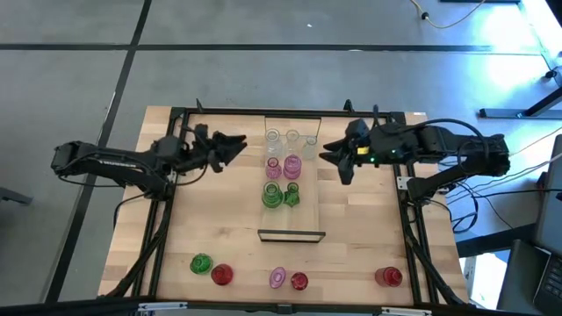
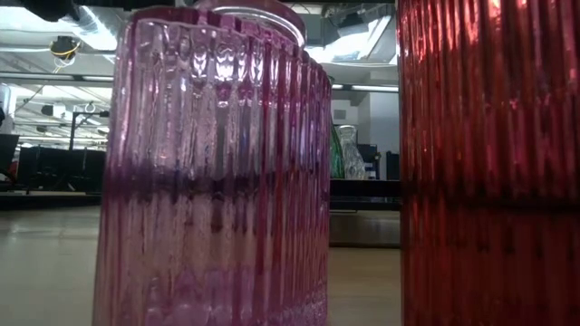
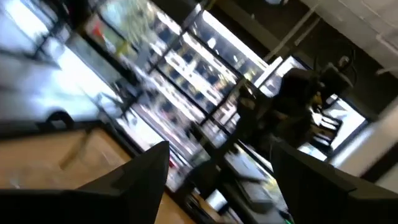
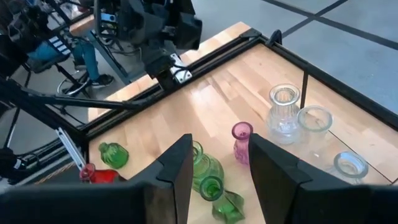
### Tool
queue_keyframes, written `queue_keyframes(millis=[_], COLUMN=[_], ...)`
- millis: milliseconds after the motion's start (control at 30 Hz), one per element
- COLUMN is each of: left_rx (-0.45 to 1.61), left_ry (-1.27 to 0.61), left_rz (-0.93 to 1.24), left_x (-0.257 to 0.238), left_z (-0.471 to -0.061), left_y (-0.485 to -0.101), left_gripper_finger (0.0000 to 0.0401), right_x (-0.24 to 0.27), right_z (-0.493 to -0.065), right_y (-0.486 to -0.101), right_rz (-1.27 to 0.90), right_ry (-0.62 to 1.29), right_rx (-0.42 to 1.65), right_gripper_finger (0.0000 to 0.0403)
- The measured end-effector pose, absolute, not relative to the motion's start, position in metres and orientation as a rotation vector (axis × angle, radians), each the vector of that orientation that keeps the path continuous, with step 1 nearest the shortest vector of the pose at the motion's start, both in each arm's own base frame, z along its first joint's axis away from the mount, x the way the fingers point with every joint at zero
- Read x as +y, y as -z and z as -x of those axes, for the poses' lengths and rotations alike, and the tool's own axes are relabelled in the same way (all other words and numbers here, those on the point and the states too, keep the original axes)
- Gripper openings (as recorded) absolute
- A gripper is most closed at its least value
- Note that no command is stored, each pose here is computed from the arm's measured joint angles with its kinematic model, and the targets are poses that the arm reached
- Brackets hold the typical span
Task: Sort vases onto shelf
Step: Put the right red vase on the shelf
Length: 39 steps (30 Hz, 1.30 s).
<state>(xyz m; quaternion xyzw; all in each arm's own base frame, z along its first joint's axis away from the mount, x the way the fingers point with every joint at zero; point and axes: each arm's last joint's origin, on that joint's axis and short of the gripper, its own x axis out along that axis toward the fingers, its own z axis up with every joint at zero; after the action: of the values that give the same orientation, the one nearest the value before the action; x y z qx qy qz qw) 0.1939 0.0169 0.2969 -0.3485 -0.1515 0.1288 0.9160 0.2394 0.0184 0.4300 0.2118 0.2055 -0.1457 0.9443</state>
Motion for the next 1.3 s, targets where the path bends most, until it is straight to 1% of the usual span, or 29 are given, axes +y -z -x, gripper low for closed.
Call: queue_keyframes(millis=[67,133,233,333,500,633,733,800,833,900,967,1100,1167,1300], left_rx=[-0.285,-0.273,-0.286,-0.289,-0.135,0.008,0.085,0.098,0.101,0.108,0.107,0.118,0.163,0.262], left_ry=[-0.207,-0.137,-0.048,-0.023,-0.026,0.057,0.080,0.076,0.073,0.065,0.017,-0.057,-0.060,-0.040], left_rz=[0.745,0.773,0.760,0.716,0.659,0.596,0.510,0.474,0.456,0.416,0.411,0.438,0.427,0.377], left_x=[0.015,0.010,-0.003,-0.018,-0.040,-0.055,-0.059,-0.061,-0.061,-0.062,-0.060,-0.055,-0.053,-0.053], left_z=[-0.196,-0.196,-0.191,-0.184,-0.176,-0.172,-0.174,-0.177,-0.178,-0.181,-0.183,-0.188,-0.189,-0.188], left_y=[-0.295,-0.297,-0.310,-0.326,-0.339,-0.337,-0.329,-0.326,-0.325,-0.323,-0.321,-0.317,-0.313,-0.304], left_gripper_finger=[0.0266,0.0251,0.0217,0.0174,0.0107,0.0075,0.0066,0.0065,0.0064,0.0064,0.0064,0.0064,0.0064,0.0064], right_x=[0.018,0.019,0.020,0.022,0.039,0.060,0.068,0.072,0.073,0.077,0.079,0.083,0.086,0.097], right_z=[-0.239,-0.237,-0.232,-0.227,-0.216,-0.205,-0.201,-0.201,-0.202,-0.205,-0.211,-0.223,-0.228,-0.226], right_y=[-0.429,-0.428,-0.425,-0.422,-0.417,-0.412,-0.408,-0.406,-0.405,-0.402,-0.399,-0.390,-0.384,-0.358], right_rz=[-0.419,-0.409,-0.415,-0.434,-0.437,-0.401,-0.367,-0.355,-0.354,-0.313,-0.300,-0.344,-0.360,-0.444], right_ry=[0.295,0.285,0.243,0.164,0.061,0.001,0.024,0.066,0.066,0.007,-0.012,0.062,0.033,-0.029], right_rx=[0.432,0.455,0.511,0.592,0.704,0.797,0.823,0.824,0.828,0.859,0.877,0.896,0.953,1.146], right_gripper_finger=[0.0136,0.0136,0.0136,0.0136,0.0136,0.0136,0.0136,0.0136,0.0136,0.0136,0.0136,0.0136,0.0136,0.0136])
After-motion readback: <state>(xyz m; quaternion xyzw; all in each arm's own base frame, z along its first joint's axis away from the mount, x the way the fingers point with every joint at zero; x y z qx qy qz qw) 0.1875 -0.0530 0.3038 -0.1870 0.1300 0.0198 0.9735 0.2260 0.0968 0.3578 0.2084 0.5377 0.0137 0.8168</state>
